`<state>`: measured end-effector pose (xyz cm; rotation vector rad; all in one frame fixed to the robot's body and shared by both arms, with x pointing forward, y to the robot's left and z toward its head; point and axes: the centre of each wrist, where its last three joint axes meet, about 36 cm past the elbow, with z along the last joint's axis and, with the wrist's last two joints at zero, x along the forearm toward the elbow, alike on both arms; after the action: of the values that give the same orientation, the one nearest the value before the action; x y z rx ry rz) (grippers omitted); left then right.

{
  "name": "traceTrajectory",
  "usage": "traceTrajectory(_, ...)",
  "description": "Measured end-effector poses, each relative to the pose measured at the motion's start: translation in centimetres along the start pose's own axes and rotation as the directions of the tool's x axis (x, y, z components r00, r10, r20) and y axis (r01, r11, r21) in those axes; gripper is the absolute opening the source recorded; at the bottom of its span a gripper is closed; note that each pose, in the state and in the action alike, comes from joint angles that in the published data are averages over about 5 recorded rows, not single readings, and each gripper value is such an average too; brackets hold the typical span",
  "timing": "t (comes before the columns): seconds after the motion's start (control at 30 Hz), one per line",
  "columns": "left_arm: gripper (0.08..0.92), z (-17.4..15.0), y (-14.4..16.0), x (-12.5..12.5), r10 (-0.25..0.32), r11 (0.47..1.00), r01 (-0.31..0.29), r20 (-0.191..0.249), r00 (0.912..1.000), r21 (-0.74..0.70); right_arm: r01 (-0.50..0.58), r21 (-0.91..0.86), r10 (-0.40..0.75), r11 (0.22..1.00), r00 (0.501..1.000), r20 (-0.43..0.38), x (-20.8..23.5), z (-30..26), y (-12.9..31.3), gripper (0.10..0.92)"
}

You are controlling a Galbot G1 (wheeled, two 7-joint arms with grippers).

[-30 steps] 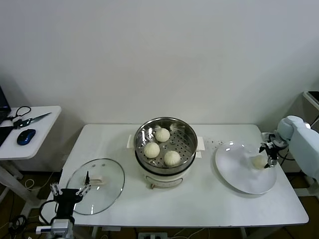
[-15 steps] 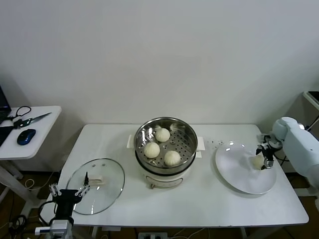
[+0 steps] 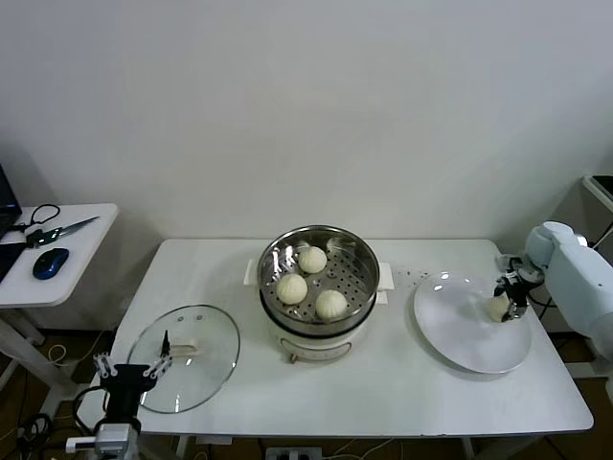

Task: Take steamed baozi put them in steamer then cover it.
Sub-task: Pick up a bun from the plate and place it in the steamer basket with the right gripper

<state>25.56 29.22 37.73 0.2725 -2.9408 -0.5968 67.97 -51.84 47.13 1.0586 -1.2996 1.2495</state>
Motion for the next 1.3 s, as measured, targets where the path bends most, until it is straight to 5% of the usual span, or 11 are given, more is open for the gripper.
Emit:
traceTrajectory(0.33,0.823,-0.3,-0.6,0.1,0.017,1.000,-0.017,0.007,0.9998,0.014,-0.101,0.030,0.098,0.994,0.992,0.086,7.1,-4.1,-3.2,0.633)
traceTrajectory(0.87,0.823,-1.4,-2.1,-0.1,0.075,0.997,-0.076,0.043,0.9963,0.029,-0.239,0.139,0.192,0.961,0.939,0.284,23.8,-21.3,-6.4,0.636)
traceTrajectory(1.3,0.823,-1.8,-2.4,-0.2,0.119,0.992,-0.121,0.061,0.9910,0.029,-0.152,0.236,0.086,0.960,0.960,0.267,24.2,-33.5,-3.5,0.645)
